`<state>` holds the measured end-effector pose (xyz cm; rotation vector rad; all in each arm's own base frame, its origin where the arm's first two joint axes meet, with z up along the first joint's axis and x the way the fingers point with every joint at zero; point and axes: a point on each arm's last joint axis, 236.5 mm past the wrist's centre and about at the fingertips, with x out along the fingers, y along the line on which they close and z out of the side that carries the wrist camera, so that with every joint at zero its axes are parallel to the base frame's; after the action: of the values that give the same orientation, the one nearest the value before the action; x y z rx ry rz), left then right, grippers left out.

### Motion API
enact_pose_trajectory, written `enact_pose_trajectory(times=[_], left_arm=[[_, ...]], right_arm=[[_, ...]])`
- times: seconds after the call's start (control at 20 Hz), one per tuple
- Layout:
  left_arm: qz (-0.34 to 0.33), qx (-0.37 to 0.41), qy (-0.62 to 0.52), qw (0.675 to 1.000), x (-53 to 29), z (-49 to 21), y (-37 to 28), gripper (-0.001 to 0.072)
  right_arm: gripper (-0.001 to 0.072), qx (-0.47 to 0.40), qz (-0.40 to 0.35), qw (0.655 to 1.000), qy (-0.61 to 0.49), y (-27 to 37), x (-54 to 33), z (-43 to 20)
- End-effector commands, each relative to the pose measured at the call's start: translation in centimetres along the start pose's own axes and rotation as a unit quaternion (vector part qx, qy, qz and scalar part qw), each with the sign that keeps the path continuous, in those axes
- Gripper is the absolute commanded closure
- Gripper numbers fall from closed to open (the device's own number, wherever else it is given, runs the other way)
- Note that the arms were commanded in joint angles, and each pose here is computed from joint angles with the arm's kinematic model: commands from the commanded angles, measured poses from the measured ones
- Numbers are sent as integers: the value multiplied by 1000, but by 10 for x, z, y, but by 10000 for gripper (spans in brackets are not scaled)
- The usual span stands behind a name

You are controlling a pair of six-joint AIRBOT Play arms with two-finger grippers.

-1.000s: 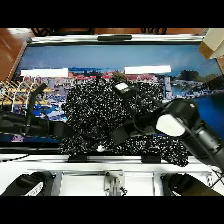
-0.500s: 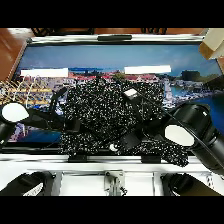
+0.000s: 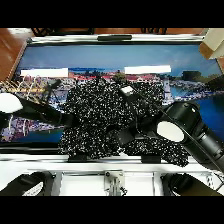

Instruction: Fold the shirts.

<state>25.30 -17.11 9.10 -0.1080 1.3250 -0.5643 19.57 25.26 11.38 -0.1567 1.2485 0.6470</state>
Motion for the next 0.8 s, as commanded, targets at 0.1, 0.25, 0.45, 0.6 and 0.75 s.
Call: enact_pose_trajectory(times=[0.1,0.25,0.45,0.6,0.75], left_arm=[[344,-60,-11,937,-131,-19,160,101],[364,-131,-8,922,-125,-49,212,101],[376,-168,-5,911,-77,-84,274,104],[380,-168,-14,909,-58,-88,302,107],[372,-179,17,910,-42,-98,323,105]], right_arm=[[653,2,5,1000,2,3,2,0],[653,0,-6,1000,-1,-2,2,1],[653,-2,-18,1000,-4,-8,1,3],[653,7,-18,1000,-4,-8,1,3],[653,16,-18,1000,-4,-8,1,3]])
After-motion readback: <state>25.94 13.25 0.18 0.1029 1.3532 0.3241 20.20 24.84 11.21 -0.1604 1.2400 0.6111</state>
